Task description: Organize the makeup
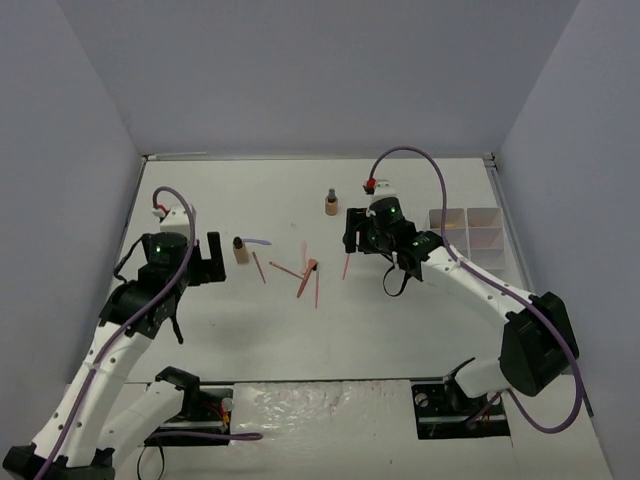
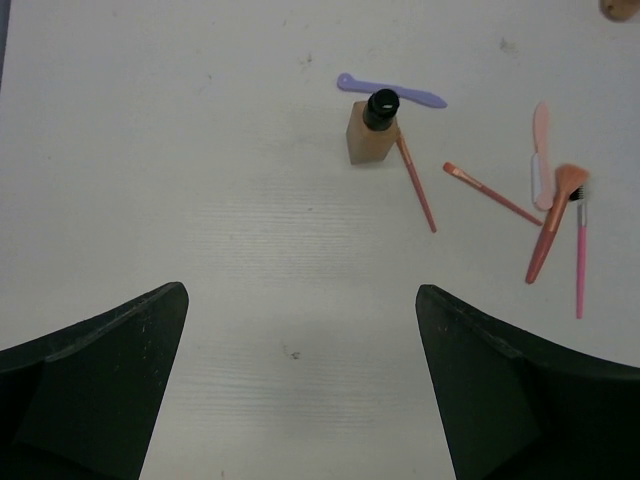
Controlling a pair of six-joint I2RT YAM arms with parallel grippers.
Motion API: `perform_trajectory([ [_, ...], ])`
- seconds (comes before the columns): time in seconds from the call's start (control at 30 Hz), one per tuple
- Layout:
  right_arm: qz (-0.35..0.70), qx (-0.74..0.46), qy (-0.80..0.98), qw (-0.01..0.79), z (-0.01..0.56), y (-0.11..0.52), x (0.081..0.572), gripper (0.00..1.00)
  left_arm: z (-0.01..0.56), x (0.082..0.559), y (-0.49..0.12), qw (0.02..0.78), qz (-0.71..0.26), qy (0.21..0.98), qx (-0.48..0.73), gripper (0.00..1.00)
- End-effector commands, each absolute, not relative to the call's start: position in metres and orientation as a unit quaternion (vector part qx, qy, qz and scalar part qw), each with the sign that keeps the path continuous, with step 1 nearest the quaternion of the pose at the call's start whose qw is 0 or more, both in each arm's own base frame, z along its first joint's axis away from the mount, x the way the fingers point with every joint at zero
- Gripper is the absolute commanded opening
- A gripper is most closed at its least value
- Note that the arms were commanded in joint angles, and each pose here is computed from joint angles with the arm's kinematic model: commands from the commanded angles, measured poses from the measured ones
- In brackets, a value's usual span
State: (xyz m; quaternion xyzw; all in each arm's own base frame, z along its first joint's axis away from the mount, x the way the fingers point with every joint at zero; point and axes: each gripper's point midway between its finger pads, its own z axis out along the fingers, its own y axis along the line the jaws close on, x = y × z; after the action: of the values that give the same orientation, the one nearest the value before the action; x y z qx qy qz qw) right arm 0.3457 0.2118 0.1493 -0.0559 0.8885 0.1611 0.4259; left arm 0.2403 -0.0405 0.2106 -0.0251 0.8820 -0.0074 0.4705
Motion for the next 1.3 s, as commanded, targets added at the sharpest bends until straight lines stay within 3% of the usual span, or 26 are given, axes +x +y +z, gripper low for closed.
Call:
perform_trajectory([
  [0.0,0.166,-0.094,0.875,0.444,0.157,0.227,0.341,0.63,0.259,0.276,-0.074,0.494,-0.079,0.864,-0.048,0.97],
  [0.23,0.166,-0.092,0.868,0.458,0.168,0.213,0.322,0.69,0.246,0.314,-0.147,0.434,-0.126,0.892,-0.025,0.97],
  [0.6,0.154,-0.053,0.85,0.501,0.197,0.173,0.291,0.92,0.173,0.357,-0.239,0.342,-0.122,0.932,-0.006,0.95],
  [0.9,0.155,-0.038,0.843,0.513,0.205,0.154,0.27,1.0,0.12,0.372,-0.268,0.286,-0.099,0.953,-0.006,0.78],
  [1.07,0.16,-0.04,0.841,0.515,0.207,0.152,0.263,1.0,0.1,0.377,-0.274,0.267,-0.089,0.959,-0.012,0.6],
  [1.27,0.159,-0.05,0.841,0.514,0.206,0.15,0.26,1.0,0.081,0.376,-0.275,0.249,-0.079,0.965,-0.019,0.47],
])
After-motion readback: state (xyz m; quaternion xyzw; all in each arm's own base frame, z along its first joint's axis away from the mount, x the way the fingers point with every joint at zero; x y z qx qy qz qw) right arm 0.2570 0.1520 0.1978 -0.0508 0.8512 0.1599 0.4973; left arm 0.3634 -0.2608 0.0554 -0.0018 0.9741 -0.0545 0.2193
